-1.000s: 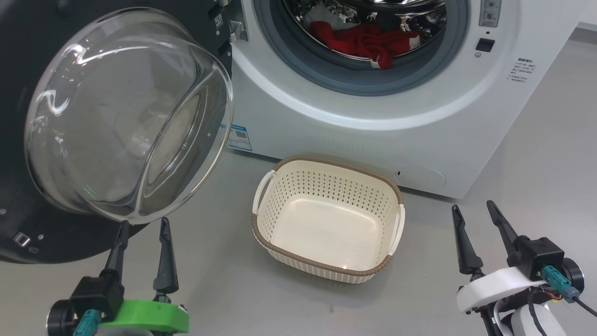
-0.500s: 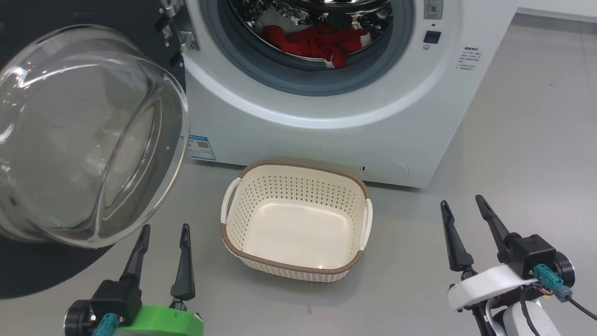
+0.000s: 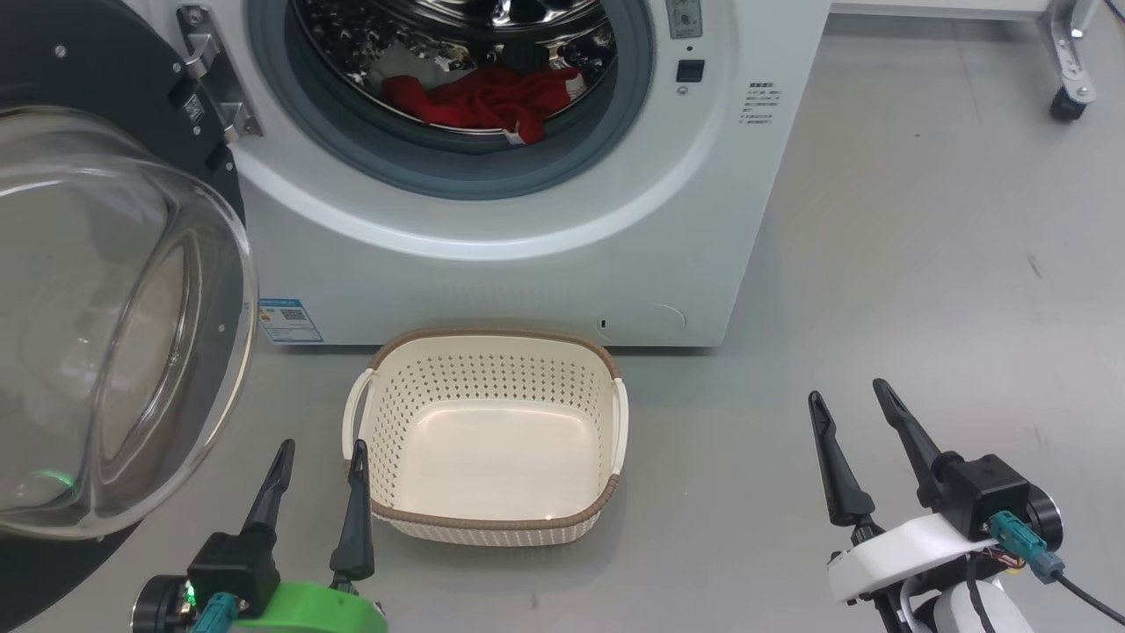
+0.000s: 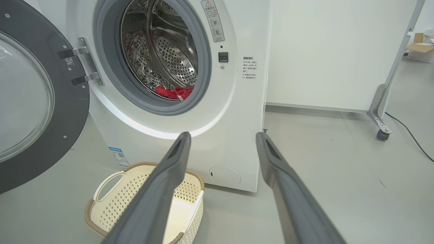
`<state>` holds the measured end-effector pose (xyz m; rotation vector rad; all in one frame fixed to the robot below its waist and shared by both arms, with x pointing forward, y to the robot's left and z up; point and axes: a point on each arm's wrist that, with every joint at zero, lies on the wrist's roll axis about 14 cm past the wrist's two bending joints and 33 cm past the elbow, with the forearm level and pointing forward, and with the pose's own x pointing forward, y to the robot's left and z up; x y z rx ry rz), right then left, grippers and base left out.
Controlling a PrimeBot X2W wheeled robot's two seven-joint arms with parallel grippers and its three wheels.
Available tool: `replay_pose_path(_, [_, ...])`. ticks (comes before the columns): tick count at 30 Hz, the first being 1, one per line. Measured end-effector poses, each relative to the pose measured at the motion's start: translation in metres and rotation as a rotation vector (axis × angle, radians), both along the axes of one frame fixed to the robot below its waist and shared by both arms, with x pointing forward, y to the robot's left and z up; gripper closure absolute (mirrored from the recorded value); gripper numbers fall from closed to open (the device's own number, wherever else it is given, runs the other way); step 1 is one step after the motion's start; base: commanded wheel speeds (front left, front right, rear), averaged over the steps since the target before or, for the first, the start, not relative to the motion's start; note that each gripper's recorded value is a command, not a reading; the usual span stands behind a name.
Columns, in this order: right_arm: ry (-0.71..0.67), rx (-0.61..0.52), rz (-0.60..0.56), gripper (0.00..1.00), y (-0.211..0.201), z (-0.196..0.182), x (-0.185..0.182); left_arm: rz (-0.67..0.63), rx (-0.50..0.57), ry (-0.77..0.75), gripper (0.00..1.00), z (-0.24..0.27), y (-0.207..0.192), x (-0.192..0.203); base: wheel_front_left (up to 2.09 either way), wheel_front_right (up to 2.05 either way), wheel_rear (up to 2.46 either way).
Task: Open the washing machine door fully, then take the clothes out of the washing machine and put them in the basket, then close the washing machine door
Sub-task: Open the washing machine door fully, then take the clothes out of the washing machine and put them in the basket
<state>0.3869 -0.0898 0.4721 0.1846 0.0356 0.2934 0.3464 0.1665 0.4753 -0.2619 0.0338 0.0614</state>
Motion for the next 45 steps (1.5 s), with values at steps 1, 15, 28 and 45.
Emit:
replay_pose_path(1, [0.004,0.004,-0.008,0.00,-0.002,-0.001,-0.003,-0.010,0.000,0.000,0.00,0.000,-0.003,0.001,0.00,0.00,0.00])
replay_pose_path(15, [0.014,0.026,-0.121,0.00,-0.033,0.001,-0.032,-0.130,0.001,0.007,0.00,0.000,-0.038,0.009,0.00,0.00,0.00])
replay_pose_path(28, [-0.002,0.036,-0.159,0.00,-0.040,0.008,-0.038,-0.177,0.013,0.031,0.00,-0.005,-0.049,0.009,0.00,0.00,0.00])
replay_pose_path(45, [-0.010,0.043,-0.153,0.00,-0.037,0.011,-0.042,-0.176,0.015,0.037,0.00,-0.005,-0.048,0.007,0.03,-0.03,0.00])
